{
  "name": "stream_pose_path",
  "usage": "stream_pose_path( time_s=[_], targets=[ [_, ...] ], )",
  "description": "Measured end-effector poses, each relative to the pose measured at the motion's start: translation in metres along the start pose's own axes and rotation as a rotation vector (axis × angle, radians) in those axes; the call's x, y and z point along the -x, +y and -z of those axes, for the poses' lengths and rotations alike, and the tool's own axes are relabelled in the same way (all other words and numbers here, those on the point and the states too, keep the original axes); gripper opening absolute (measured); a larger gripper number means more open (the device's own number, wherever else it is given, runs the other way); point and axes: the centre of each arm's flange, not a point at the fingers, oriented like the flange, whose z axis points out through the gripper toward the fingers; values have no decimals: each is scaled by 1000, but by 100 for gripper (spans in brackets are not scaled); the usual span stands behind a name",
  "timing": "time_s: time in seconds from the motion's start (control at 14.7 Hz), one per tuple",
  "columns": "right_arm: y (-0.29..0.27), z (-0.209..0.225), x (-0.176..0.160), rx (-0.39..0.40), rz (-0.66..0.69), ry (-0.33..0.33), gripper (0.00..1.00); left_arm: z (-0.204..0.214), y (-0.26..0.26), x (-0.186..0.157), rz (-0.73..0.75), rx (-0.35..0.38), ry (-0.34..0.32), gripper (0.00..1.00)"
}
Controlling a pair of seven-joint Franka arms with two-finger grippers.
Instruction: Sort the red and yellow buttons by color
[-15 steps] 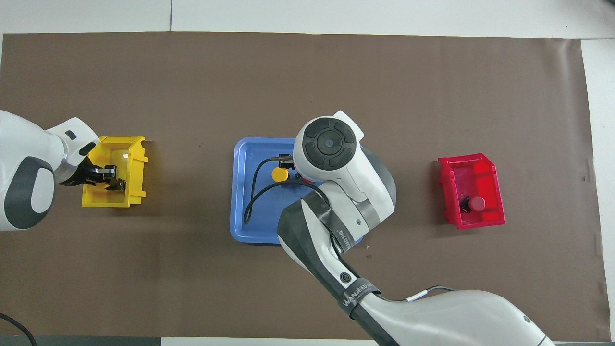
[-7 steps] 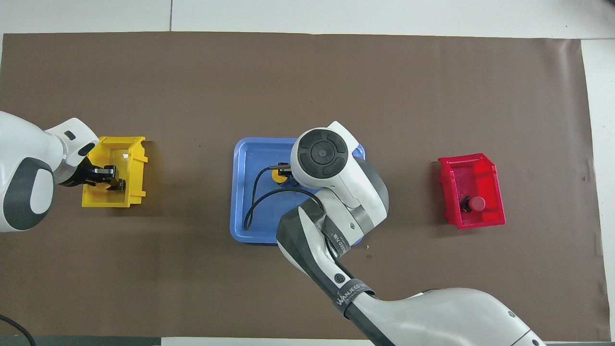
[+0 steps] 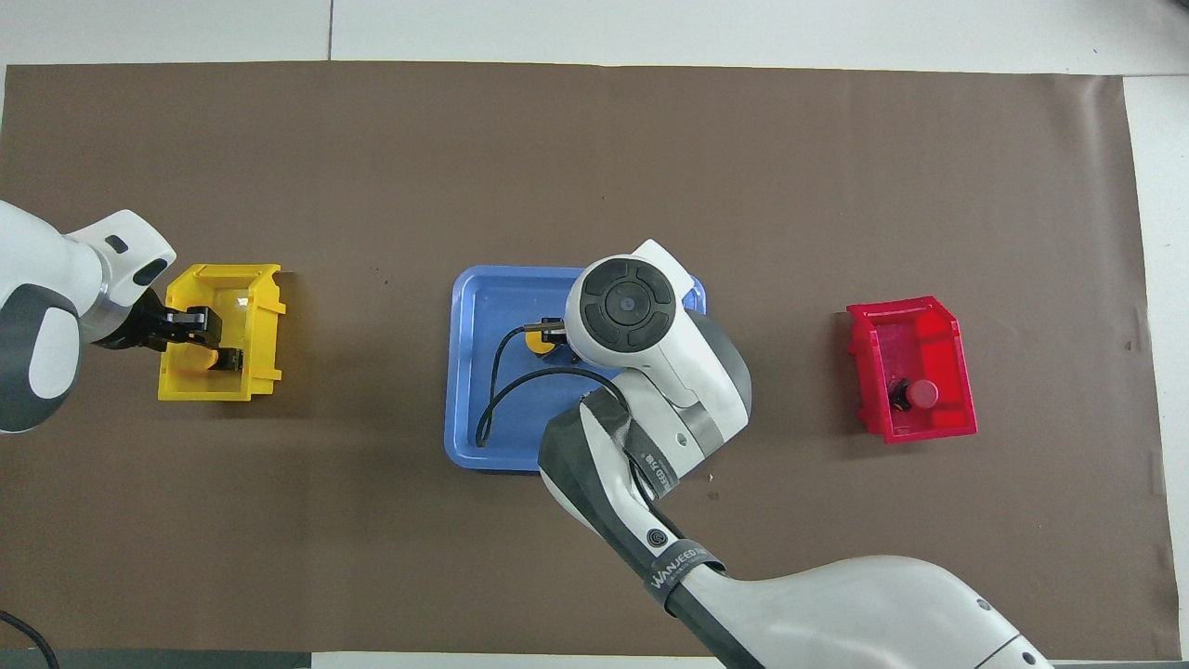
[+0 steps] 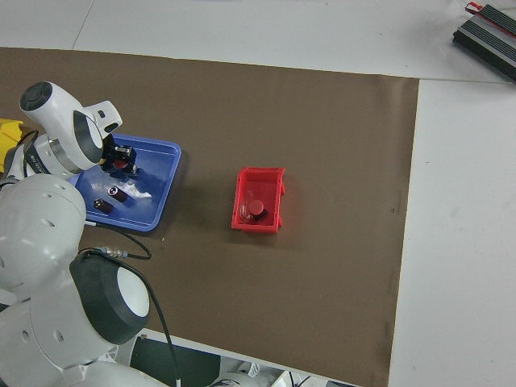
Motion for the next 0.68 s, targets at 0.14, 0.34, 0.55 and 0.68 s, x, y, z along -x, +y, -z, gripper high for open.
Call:
stream_pose_path(
  time_s=[0.14,0.34,0.55,0.68],
  targets=[
    [1,0,-1,0,-1,0,42,31,16,-6,44,8,10,73],
    [9,18,-15,14,-18,-6,42,49,92,-6,145,11,50,100],
    [79,93,-62,30,-3,-17,42,54,192,8,247,57,103,100],
    [152,145,-79,37,32,-28,42,51,251,22,281,82,121,100]
  ],
)
